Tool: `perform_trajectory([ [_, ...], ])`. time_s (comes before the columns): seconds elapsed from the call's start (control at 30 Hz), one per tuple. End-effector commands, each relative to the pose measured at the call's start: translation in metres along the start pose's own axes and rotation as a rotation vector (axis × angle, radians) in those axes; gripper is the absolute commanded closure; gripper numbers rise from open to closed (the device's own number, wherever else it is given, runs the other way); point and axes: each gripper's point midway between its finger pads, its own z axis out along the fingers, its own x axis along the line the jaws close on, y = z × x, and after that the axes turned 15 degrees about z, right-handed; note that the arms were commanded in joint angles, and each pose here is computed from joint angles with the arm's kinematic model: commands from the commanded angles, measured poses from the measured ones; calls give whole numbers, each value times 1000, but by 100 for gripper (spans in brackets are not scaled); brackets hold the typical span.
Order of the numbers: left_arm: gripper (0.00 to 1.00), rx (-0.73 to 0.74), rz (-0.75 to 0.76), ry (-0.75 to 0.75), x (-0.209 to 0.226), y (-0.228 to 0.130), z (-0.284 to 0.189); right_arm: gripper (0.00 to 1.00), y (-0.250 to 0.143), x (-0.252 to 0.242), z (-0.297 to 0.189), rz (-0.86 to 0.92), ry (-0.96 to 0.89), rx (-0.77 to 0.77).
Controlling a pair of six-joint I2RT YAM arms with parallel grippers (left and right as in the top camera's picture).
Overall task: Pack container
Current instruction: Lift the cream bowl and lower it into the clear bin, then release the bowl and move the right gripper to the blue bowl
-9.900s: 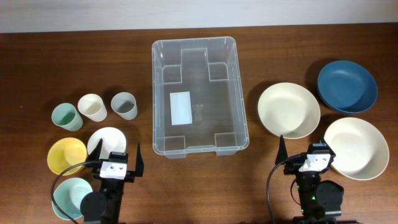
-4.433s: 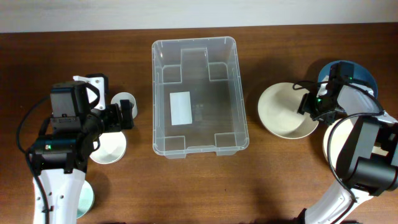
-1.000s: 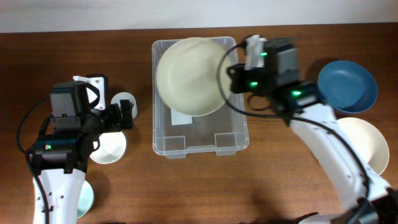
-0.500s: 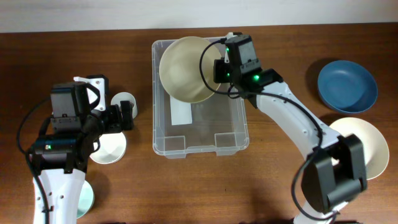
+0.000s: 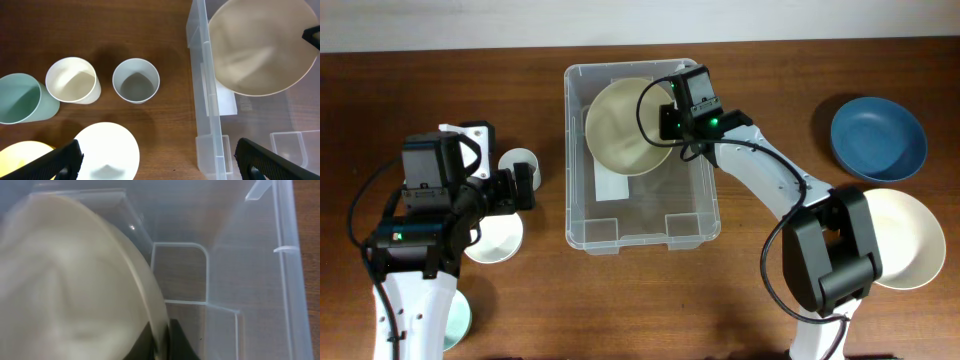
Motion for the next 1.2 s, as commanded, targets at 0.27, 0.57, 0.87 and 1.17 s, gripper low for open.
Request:
perform_trajectory([
  [0.27, 1, -18, -11, 8, 2, 6, -5, 36, 25, 12, -49, -129, 11, -16],
  [0.57, 1, -17, -11, 7, 2, 6, -4, 22, 118, 13, -203, -224, -14, -282],
  [0.87, 1, -17, -11, 8, 2, 6, -4, 18, 137, -179, -198, -23, -483, -186],
  [1.17, 1, -18, -11, 7, 2, 7, -4, 16, 65, -308, -98, 20, -682, 218],
])
